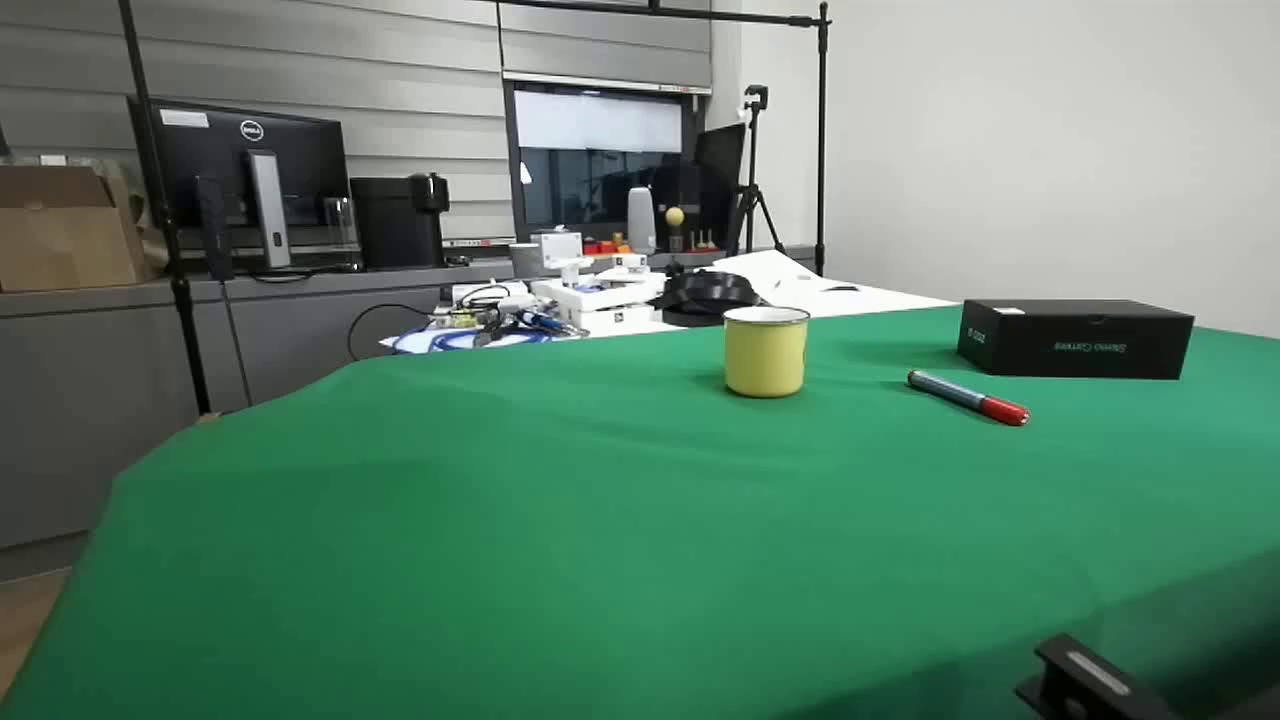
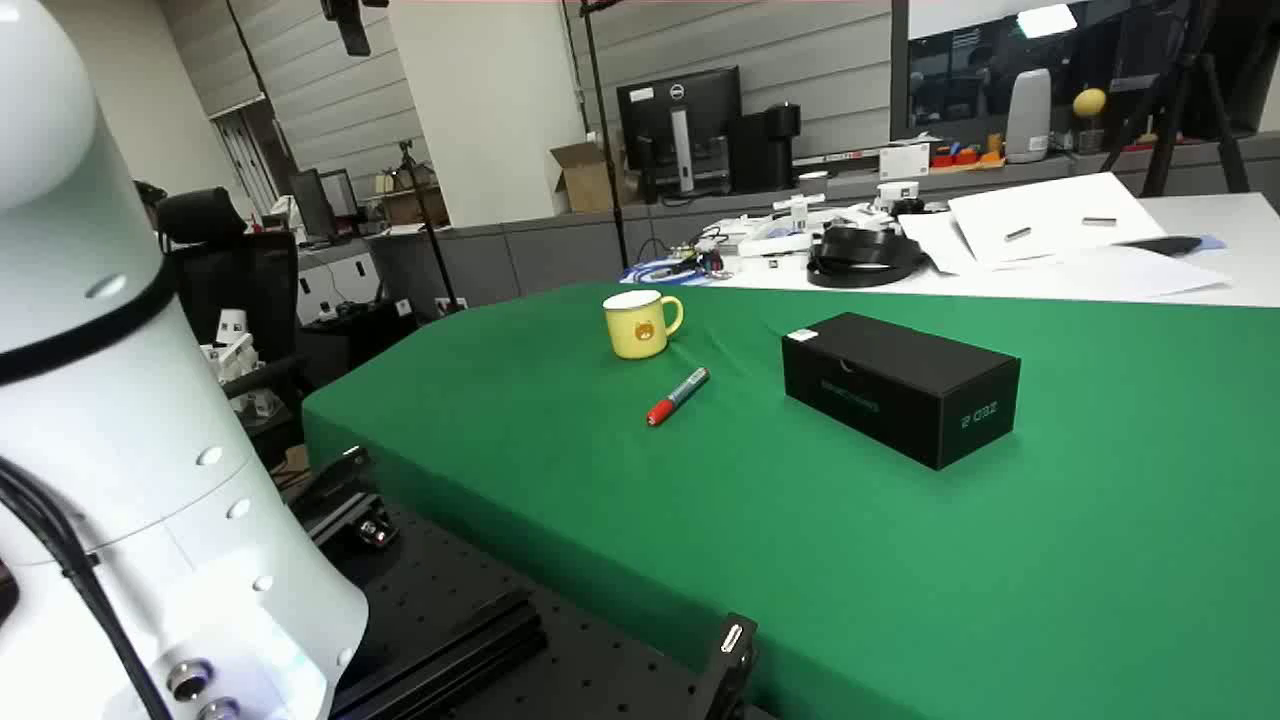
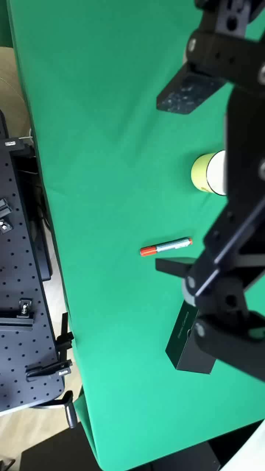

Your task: Put the orange marker in the mug

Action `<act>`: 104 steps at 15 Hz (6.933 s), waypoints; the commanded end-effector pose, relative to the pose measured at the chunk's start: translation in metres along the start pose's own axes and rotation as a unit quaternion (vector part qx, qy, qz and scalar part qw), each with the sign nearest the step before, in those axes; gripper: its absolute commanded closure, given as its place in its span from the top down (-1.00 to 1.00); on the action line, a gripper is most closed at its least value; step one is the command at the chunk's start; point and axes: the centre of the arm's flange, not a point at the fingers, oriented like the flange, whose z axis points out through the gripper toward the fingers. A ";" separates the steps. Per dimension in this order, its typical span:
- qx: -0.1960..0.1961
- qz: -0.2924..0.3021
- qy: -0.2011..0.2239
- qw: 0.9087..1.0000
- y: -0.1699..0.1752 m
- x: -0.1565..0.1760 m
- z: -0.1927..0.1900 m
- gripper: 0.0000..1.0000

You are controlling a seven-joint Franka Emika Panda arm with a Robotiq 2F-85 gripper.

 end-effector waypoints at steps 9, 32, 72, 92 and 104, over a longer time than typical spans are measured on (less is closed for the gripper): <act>0.000 0.000 0.001 1.000 0.000 0.000 0.000 1.00; 0.080 -0.052 0.007 0.995 0.122 0.179 0.257 1.00; 0.077 -0.081 0.014 0.994 0.104 0.178 0.447 -0.50; 0.018 0.094 -0.186 0.978 0.118 0.253 0.389 -0.90; 0.084 0.108 -0.325 0.936 0.099 0.263 0.372 -0.59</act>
